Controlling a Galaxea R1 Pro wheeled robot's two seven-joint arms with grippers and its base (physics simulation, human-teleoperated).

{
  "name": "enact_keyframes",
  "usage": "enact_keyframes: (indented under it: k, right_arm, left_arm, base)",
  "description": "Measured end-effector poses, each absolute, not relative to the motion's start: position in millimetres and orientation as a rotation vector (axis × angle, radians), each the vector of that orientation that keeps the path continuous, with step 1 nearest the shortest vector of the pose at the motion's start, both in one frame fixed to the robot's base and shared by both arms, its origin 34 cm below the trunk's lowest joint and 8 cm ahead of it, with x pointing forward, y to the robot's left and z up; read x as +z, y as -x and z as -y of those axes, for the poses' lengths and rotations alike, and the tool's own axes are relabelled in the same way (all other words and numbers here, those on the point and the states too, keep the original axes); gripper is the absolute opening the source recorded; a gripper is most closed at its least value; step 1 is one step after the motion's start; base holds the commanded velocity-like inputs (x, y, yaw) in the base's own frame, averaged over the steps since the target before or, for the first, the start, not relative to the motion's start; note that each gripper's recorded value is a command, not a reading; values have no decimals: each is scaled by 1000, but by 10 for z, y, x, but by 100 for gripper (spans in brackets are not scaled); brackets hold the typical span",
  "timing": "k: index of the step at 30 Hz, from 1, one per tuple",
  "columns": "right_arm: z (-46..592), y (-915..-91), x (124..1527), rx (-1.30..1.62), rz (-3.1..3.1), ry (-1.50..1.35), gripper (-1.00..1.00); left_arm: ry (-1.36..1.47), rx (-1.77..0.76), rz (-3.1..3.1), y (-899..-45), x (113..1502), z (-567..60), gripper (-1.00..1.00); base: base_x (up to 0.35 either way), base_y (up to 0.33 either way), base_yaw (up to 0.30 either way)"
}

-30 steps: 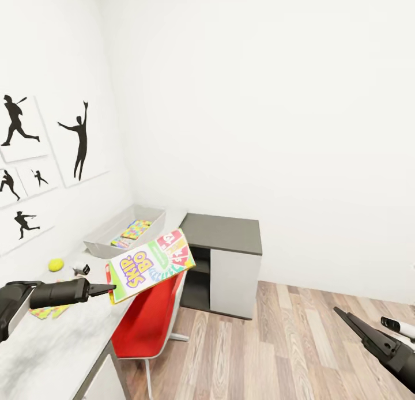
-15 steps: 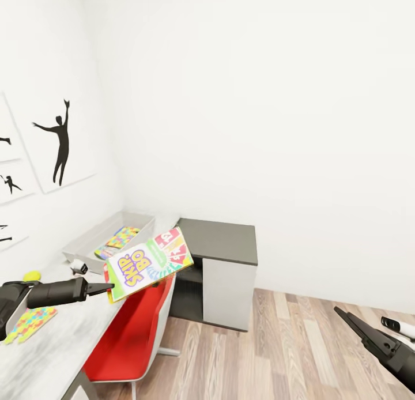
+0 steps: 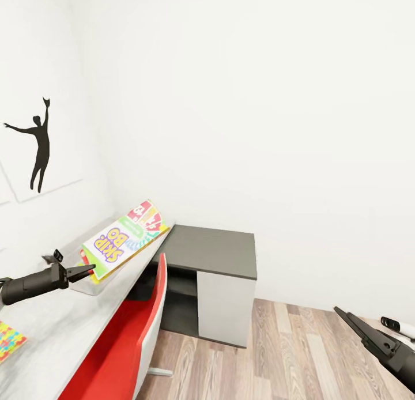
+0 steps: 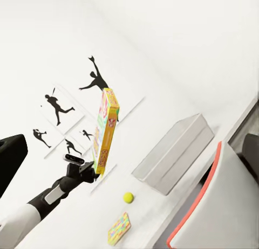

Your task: Put all the toys in the child's room - the three board games (two on the bed and one on the table), the two jigsaw puzzles on the table, and the tennis ball on the table - inside the toy box on the table in the child's room.

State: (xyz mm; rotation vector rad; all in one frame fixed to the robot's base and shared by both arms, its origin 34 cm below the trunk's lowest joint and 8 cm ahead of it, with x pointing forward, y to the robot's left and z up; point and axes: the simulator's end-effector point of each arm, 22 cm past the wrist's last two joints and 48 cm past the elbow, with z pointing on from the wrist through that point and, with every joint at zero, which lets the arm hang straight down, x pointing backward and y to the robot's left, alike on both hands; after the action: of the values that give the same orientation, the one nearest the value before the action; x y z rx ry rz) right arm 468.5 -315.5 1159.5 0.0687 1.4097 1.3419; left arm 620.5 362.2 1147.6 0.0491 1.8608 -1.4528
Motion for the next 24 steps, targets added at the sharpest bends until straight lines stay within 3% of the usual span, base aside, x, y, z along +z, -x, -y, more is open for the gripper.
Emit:
enact_keyframes:
  k: [5,16,24]
  right_arm:
    - [3153,-4685,11603,1341,-1408,-65,100]
    - [3155,-4676,11625,1337,-1403,-61,100]
    - [3158,-4667,11641,1337,-1399,-57,100]
  left_arm:
    - [-39,-1456,-1859,-6210,11484,-3632,-100]
    - [-45,-1456,-1852,-6200,11519,-3626,-100]
    - [-49,-1456,-1851,-6192,11536,-3616,-100]
  base:
    - [201,-267,63]
    - [187,-283,248]
    - [296,-57,260]
